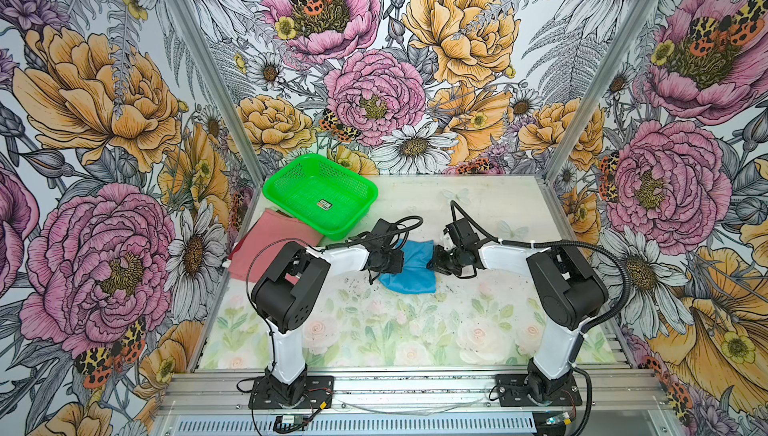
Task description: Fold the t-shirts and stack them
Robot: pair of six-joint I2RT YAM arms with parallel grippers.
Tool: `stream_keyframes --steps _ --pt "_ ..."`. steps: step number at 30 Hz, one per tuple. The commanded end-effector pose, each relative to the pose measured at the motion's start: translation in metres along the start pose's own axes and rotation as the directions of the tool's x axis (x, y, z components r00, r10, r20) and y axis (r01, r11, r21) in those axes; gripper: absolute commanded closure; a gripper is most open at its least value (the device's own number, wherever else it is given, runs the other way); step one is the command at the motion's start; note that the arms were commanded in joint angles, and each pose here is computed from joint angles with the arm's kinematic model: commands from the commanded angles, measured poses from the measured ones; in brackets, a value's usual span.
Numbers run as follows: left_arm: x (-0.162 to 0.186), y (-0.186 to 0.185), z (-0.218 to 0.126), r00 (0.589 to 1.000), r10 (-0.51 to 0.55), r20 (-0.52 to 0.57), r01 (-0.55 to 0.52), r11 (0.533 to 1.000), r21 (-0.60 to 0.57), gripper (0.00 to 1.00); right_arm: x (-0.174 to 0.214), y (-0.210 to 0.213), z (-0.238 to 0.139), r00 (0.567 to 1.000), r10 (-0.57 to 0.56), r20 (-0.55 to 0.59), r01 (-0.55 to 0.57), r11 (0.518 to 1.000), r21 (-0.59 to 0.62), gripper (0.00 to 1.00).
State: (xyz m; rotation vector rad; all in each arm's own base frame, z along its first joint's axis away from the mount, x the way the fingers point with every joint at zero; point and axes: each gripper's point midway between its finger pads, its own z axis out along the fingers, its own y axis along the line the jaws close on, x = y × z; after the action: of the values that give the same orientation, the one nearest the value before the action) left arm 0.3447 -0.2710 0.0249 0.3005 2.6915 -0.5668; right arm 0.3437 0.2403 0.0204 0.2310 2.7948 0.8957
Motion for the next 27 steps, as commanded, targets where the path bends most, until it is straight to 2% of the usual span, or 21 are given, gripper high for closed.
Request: stream_keyframes --steps 1,6,11,19,27 --pt "0.066 0.028 0.007 0.975 -0.042 -0.22 0.028 0.997 -0.067 0.95 0.018 -0.033 0.024 0.998 0.042 -0.054 -0.037 0.996 0.085 0.91" --pt "0.068 0.01 0.011 0.974 -0.034 -0.224 0.038 0.999 0.014 0.94 0.023 -0.029 0.038 0.997 0.039 -0.074 -0.033 0.997 0.076 0.95" --pt "0.069 0.004 0.015 0.974 -0.081 -0.213 0.097 0.993 0.069 0.93 0.032 -0.026 0.049 0.995 0.037 -0.095 -0.031 0.997 0.065 0.96" --pt "0.062 -0.011 0.011 0.978 -0.139 -0.155 0.17 0.964 0.207 0.71 0.039 -0.032 0.053 0.994 0.044 -0.104 -0.037 0.997 0.067 0.96" --pt "0.062 0.001 0.005 0.977 -0.169 -0.129 0.19 0.965 0.18 0.5 0.04 -0.035 0.054 0.994 0.045 -0.104 -0.037 0.997 0.074 0.96"
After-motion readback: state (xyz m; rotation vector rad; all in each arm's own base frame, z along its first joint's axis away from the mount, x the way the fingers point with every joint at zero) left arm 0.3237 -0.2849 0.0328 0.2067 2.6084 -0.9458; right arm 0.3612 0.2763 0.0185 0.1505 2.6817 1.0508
